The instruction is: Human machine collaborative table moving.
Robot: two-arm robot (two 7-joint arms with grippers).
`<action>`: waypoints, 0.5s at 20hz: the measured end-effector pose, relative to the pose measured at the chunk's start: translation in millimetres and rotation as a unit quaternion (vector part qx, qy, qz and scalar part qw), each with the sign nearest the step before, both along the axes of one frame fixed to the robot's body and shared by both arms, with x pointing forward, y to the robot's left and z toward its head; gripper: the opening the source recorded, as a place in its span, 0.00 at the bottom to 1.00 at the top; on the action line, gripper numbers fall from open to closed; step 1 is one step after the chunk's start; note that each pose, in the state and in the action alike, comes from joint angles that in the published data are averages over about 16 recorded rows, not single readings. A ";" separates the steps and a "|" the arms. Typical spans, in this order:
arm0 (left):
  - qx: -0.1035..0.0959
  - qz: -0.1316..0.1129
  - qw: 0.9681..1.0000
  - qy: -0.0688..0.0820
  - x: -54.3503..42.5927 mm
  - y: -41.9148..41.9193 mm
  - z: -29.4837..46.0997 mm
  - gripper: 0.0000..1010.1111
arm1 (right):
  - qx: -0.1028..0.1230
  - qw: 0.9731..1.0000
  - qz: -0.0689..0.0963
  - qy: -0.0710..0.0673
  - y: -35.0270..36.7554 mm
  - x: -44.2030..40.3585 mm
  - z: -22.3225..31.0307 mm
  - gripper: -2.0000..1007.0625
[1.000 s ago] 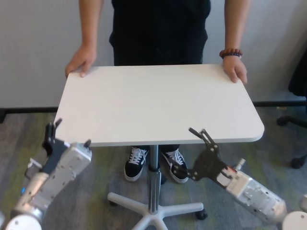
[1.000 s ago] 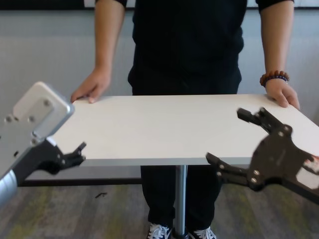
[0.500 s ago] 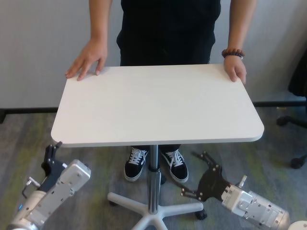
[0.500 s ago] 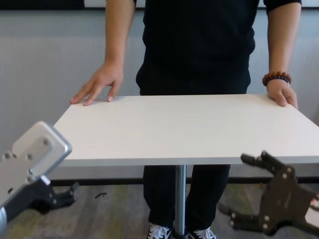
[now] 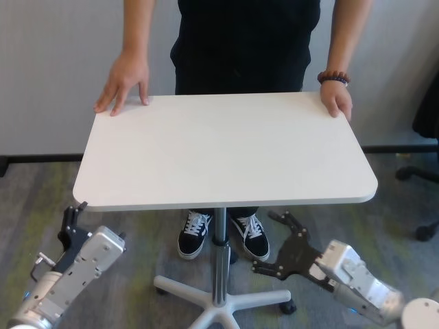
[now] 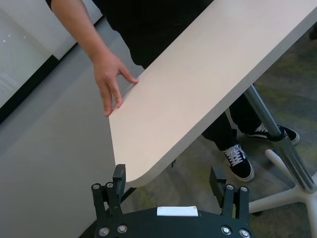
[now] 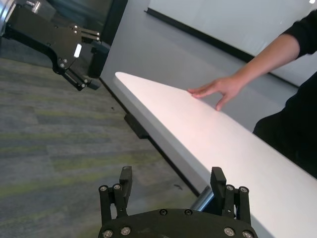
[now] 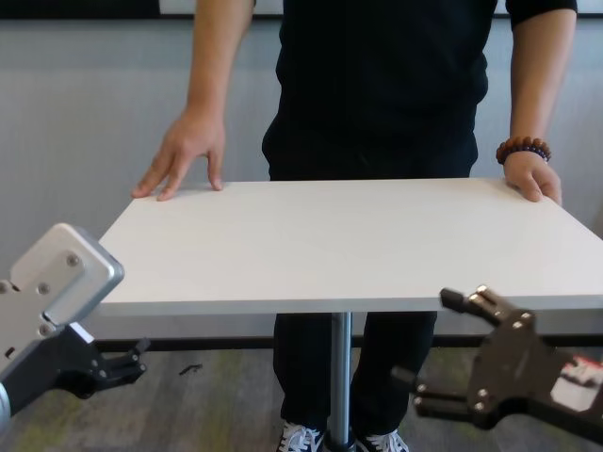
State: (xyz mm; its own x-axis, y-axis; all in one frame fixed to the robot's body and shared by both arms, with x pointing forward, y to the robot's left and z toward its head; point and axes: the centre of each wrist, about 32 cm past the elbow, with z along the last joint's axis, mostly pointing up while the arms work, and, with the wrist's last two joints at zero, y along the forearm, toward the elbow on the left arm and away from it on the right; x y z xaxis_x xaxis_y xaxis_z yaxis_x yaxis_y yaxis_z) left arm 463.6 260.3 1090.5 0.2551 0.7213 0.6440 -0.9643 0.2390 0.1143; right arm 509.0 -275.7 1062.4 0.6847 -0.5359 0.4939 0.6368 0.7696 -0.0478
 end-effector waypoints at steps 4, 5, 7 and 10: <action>-0.011 -0.004 1.000 -0.009 -0.5 -0.4 4.0 0.97 | 0.025 1.000 0.004 0.014 3.6 4.4 1.7 0.99; -0.014 -0.005 1.000 -0.012 -0.9 -0.8 5.4 0.97 | 0.030 0.999 0.005 0.016 4.6 4.7 2.5 0.99; -0.018 -0.008 1.000 -0.016 -2.5 -2.0 7.8 0.97 | 0.039 0.999 0.007 0.021 6.4 4.4 4.1 0.99; -0.025 -0.011 0.999 -0.021 -6.5 -4.3 10.8 0.97 | 0.052 0.998 0.010 0.026 8.5 1.3 7.1 0.99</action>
State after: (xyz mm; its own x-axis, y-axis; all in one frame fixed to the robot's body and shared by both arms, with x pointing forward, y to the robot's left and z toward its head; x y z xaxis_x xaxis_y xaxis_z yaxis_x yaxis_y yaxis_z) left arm 457.1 256.0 1101.3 0.2457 0.7470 0.6177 -0.9622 0.2652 0.0620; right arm 510.3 -267.2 1069.5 0.7193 -0.5683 0.3995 0.6195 0.7850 0.0014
